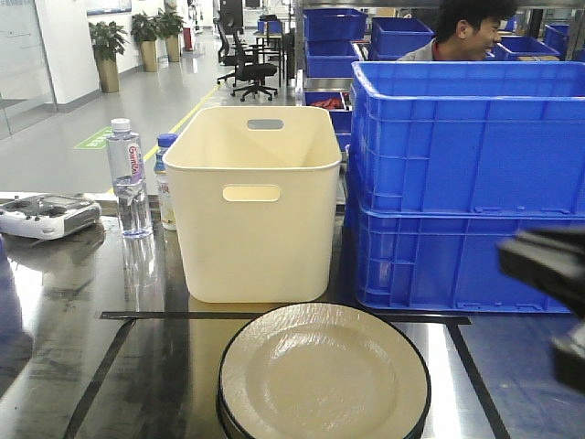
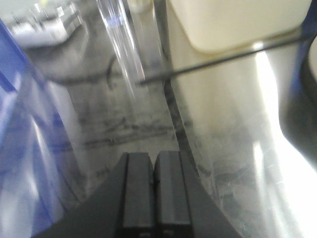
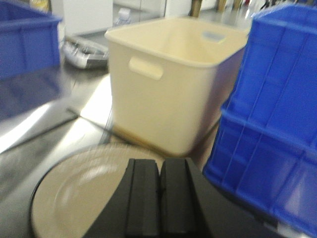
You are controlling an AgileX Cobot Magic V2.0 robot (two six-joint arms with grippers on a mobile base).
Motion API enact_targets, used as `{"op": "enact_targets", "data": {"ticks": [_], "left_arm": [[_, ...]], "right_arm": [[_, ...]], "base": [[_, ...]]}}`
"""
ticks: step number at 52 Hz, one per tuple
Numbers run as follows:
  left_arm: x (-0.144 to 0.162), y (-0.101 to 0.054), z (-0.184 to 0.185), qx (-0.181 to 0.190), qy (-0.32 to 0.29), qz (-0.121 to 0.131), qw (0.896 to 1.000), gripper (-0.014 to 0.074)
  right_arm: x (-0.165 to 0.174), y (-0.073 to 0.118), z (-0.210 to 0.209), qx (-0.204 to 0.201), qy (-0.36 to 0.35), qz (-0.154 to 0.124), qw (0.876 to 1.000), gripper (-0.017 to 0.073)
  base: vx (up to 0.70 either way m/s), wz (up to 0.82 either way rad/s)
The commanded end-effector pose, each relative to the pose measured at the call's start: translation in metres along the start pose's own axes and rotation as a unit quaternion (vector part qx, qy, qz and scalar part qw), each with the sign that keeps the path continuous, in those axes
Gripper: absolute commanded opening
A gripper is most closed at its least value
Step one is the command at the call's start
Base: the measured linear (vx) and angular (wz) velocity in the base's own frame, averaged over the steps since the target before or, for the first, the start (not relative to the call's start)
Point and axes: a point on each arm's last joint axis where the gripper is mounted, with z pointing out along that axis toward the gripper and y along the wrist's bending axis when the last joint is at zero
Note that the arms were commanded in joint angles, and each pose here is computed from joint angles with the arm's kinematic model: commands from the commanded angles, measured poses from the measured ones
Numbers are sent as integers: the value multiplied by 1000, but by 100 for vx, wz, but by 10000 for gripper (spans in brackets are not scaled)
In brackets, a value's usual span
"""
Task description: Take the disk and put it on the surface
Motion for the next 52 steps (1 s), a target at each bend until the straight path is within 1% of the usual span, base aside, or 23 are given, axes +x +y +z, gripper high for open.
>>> {"op": "enact_targets", "data": {"ticks": [1,4,7,11,12,14,17,21,30,52], "left_arm": [[8,1,-37,-11,-107,4,994,-2],[29,0,-57,-13,-133,-1,991,-2],[46,-2,-70,-11,-153,-7,988,-2],[67,-4,-82,-9,-181,-15,983,-2],[72,-5,-83,-9,-185,-15,982,-2],[77,-5,-84,-10,-192,-15,981,-2],[84,-6,-83,-10,-196,-15,980,-2],[88,-7,-79,-9,-188,-15,982,-2],[91,-7,-76,-9,-175,-14,984,-2],[91,-7,-76,-9,-175,-14,984,-2]], "right_arm": [[-1,2,-27,47,-24,-1,999,-9],[9,5,-42,78,-59,-4,995,-9],[28,7,-51,105,-90,-2,990,-9],[51,7,-57,142,-136,15,980,-9],[58,7,-57,146,-140,22,979,-9],[69,6,-57,162,-156,33,974,-9],[78,4,-58,183,-173,36,967,-9],[85,0,-56,203,-184,38,961,-9],[86,0,-55,206,-185,38,960,-9],[86,0,-55,206,-185,38,960,-9]], "base": [[0,0],[0,0],[0,0],[0,0],[0,0],[0,0],[0,0],[0,0],[0,0],[0,0]]}}
